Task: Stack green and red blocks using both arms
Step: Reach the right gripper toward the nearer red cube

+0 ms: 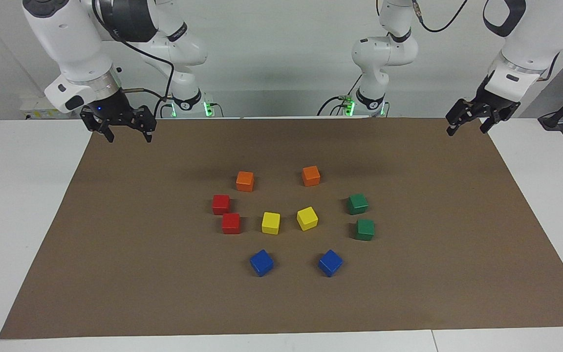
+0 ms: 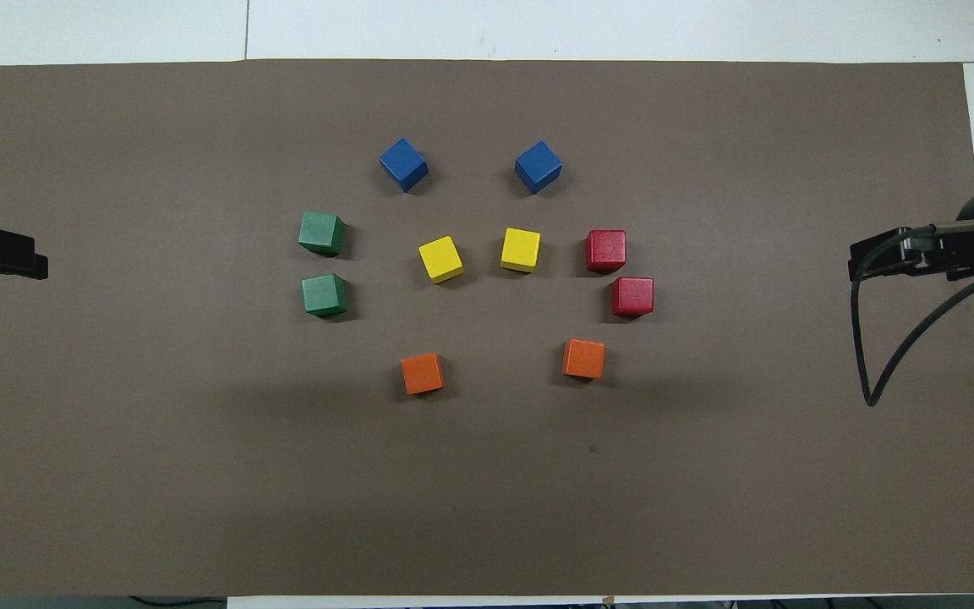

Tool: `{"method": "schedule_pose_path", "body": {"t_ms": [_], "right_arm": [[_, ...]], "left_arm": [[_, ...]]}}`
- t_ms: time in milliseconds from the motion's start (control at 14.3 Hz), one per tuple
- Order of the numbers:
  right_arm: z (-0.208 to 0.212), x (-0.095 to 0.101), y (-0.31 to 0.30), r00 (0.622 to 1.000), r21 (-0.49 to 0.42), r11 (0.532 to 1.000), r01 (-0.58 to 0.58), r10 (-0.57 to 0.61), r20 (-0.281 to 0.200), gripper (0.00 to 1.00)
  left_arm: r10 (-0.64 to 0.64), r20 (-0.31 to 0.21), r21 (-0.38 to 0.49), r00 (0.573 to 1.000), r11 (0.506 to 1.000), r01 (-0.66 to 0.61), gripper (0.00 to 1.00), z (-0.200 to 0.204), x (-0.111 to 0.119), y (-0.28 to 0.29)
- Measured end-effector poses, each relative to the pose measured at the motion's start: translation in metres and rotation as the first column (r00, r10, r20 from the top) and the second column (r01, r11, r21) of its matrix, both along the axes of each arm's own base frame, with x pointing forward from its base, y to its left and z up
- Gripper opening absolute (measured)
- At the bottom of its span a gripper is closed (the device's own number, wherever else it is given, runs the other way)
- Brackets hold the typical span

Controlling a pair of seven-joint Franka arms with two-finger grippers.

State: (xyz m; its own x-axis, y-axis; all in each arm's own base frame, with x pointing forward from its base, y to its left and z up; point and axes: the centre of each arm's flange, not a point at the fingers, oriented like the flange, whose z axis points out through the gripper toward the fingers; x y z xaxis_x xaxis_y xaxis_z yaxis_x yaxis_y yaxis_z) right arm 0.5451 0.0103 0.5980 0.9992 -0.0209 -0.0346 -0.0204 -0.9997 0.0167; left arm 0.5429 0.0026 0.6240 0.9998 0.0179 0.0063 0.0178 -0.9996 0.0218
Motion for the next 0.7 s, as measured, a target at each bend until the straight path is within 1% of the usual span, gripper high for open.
{"method": "schedule_pose_path", "body": {"t_ms": [279, 418, 557, 697], "right_arm": [[0.0, 0.0, 0.001, 1.0, 0.0, 1.0, -0.001, 0.001, -0.001, 1.0], [-0.004, -0.001, 0.014, 1.0, 0.0, 1.0, 0.013, -0.013, -0.007, 1.0], [-0.007, -0.002, 0.054, 0.999, -0.003, 0.999, 0.048, -0.048, 0.006, 1.0], [-0.014, -0.006, 0.101, 0.997, 0.001, 0.998, 0.069, -0.069, 0.031, 1.0]], "left_arm": [[0.0, 0.002, 0.0, 1.0, 1.0, 0.0, 1.0, 0.0, 0.0, 0.0], [0.001, 0.003, 0.0, 1.0, 1.0, -0.001, 1.0, 0.0, 0.0, 0.0], [0.001, 0.004, 0.0, 1.0, 1.0, -0.001, 1.0, 0.001, 0.0, 0.001], [0.002, 0.003, 0.0, 1.0, 1.0, -0.002, 1.0, 0.001, 0.0, 0.001]]}}
